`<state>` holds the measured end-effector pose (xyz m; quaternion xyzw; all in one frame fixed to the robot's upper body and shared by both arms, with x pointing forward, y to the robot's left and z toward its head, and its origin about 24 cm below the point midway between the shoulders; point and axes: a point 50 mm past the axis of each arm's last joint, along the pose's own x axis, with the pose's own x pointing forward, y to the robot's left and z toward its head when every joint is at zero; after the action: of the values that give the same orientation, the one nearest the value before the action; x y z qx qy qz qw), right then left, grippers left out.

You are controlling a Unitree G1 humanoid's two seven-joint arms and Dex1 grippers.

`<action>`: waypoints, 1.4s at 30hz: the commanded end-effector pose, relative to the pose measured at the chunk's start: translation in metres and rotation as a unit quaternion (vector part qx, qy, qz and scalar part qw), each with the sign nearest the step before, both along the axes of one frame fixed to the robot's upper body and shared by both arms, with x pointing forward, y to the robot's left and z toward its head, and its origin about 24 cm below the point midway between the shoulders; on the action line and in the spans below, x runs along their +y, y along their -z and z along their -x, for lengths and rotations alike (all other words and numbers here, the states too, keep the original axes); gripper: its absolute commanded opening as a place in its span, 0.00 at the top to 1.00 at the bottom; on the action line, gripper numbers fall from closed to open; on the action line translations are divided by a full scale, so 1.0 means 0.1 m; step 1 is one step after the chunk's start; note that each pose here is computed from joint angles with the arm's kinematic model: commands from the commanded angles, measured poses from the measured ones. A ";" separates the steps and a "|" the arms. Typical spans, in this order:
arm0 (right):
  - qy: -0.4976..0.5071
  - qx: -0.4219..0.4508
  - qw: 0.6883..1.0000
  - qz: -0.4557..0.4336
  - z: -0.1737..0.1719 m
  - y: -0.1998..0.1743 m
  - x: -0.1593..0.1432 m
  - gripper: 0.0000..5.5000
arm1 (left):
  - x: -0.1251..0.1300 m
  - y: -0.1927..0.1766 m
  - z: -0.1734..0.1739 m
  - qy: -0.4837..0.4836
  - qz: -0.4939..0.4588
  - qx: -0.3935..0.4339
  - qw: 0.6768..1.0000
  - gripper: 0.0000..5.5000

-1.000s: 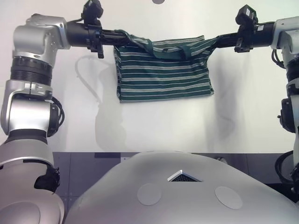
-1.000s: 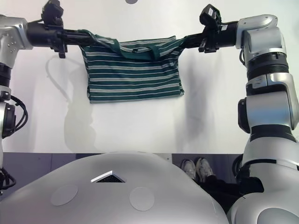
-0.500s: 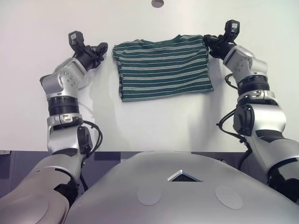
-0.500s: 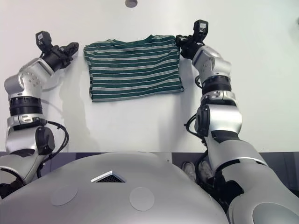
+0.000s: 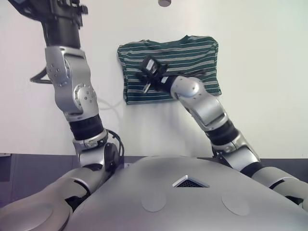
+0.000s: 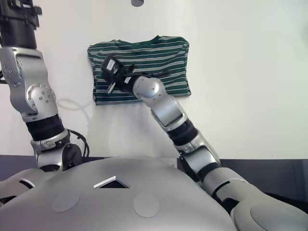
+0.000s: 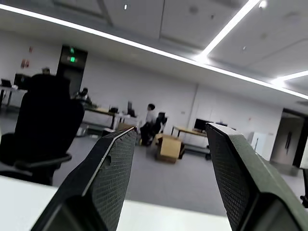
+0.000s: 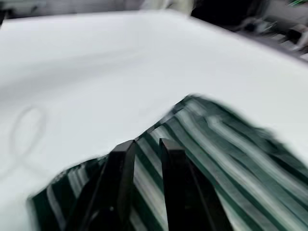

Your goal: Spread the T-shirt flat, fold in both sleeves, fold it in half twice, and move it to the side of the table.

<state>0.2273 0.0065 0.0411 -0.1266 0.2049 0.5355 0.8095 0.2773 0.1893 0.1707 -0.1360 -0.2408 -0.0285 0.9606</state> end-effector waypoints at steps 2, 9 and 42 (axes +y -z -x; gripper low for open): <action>-0.108 0.108 0.976 0.158 0.14 0.64 -0.49 0.83 | -0.04 -0.02 -0.06 -0.001 -0.006 -0.003 1.000 0.52; -0.395 0.171 0.869 0.244 0.76 0.29 -2.11 0.83 | -0.58 -0.06 -0.09 0.134 -0.074 -0.008 0.988 0.52; -0.091 -0.289 0.893 0.334 -0.08 -0.99 -2.61 0.83 | -0.95 0.92 -0.48 0.269 -0.574 0.105 0.766 0.52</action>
<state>0.2206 -0.2563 0.1451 -0.5546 0.1868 0.4751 0.6571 0.3225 0.0921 0.0425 0.4365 0.0654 -0.4461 0.7786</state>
